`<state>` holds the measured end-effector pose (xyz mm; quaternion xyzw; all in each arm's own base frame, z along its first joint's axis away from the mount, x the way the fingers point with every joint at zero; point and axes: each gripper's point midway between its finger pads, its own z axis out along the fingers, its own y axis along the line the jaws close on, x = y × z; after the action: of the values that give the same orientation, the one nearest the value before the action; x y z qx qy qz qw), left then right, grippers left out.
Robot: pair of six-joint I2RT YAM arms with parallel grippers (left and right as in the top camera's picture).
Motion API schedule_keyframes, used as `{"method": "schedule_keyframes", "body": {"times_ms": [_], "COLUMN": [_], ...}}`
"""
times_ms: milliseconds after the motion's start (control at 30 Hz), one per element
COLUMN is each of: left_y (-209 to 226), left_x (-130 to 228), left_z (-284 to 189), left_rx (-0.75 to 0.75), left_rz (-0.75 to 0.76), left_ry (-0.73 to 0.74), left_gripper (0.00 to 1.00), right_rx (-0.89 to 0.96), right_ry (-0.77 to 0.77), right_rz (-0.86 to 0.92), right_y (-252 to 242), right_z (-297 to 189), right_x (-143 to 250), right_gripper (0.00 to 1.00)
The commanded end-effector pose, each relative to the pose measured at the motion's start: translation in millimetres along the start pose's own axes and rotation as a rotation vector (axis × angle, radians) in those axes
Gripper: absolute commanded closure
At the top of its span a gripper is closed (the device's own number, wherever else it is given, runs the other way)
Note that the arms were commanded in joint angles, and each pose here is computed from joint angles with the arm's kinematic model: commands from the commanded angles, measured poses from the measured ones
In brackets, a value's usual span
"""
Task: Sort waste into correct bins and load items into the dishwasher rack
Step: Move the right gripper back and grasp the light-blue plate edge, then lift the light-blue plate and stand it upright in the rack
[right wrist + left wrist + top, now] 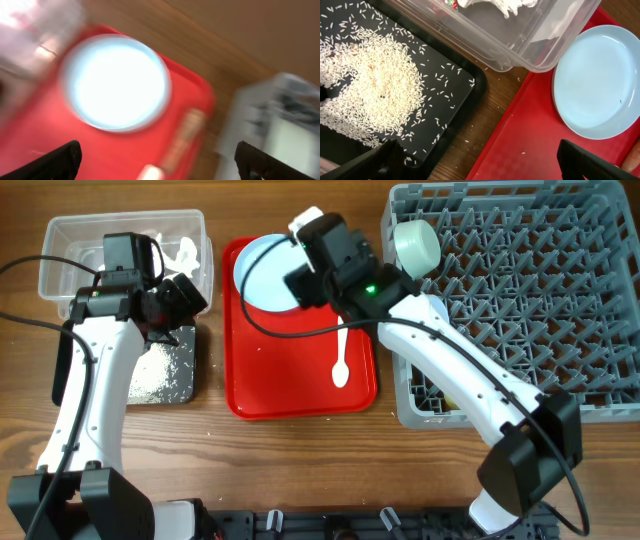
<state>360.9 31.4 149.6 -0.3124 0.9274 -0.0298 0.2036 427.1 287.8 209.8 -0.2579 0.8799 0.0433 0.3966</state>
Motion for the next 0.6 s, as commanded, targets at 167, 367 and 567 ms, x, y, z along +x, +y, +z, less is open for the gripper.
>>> {"method": "schedule_keyframes", "body": {"times_ms": [167, 367, 567], "left_y": [-0.7, -0.7, -0.7], "left_x": [-4.0, -4.0, -4.0], "left_z": [-3.9, -3.9, -3.9], "left_rx": [0.010, 0.010, 0.010], "left_rz": [-0.004, -0.004, -0.004], "left_ry": [-0.013, -0.013, -0.013], "left_gripper": [0.00, 0.00, 0.00], "right_rx": [-0.056, -0.028, -0.017], "right_ry": [0.061, 0.219, 0.249], "right_rz": [0.629, 0.730, 0.750], "right_y": [6.3, 23.9, 26.5], "right_z": [82.3, 149.8, 161.0], "right_x": [30.2, 98.6, 113.2], "right_gripper": [0.19, 0.34, 0.54]}}
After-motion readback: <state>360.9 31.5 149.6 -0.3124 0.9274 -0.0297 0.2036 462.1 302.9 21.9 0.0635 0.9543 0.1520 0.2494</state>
